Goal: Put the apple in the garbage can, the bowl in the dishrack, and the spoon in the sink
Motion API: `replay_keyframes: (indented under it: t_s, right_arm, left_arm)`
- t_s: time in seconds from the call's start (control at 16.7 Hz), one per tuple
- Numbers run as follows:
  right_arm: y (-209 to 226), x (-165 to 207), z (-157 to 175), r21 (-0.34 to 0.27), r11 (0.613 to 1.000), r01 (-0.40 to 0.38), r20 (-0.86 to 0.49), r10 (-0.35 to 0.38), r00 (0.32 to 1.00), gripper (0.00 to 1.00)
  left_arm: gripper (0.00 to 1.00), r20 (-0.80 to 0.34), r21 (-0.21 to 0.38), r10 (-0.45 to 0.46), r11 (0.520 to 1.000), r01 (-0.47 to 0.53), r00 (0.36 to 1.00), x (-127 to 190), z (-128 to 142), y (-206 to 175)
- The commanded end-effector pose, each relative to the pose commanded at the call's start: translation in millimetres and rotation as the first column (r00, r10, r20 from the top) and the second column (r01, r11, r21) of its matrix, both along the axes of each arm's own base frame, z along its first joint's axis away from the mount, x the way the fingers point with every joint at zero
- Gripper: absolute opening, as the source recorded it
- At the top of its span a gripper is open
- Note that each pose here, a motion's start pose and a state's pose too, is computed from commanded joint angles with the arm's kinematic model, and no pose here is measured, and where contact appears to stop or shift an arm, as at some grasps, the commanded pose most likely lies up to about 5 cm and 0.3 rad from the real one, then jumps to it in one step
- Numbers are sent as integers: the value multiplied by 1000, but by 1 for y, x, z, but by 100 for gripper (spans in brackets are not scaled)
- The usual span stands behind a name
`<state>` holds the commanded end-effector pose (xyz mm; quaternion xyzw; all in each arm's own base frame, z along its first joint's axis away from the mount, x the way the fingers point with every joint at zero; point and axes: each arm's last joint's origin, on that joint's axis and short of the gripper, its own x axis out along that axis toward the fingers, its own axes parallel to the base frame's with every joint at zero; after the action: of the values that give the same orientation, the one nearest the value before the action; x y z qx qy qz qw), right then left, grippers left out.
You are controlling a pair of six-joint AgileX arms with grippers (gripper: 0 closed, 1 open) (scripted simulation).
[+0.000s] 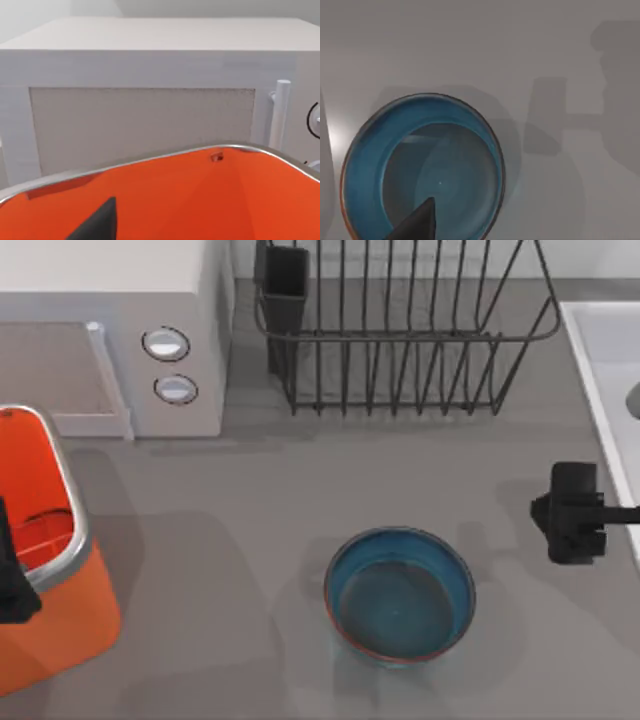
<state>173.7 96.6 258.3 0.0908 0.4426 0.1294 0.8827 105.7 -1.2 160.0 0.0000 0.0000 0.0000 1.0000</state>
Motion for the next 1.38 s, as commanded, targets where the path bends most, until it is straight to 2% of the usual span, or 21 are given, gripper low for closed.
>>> replay_keyframes:
  t_s: [0.18,0.3,0.48,0.66,1.14,1.38]
  right_arm:
    - [39,31,-2,-93,996,-14,-256,-10,967,100]
    - [61,49,-7,-157,987,-22,-378,-40,925,100]
    - [87,74,-17,-239,971,-30,-497,-95,863,100]
    - [100,92,-26,-293,955,-36,-559,-141,817,100]
    - [103,97,-30,-308,951,-36,-574,-156,804,100]
    - [105,100,-62,-310,950,-37,-576,-157,802,100]
  left_arm:
    - [100,0,0,0,1000,0,1000,0,0,0]
    - [100,0,0,0,1000,0,1000,0,0,0]
    - [100,0,0,0,1000,0,1000,0,0,0]
    - [100,0,0,0,1000,0,1000,0,0,0]
    - [100,0,0,0,1000,0,1000,0,0,0]
    - [100,0,0,0,1000,0,1000,0,0,0]
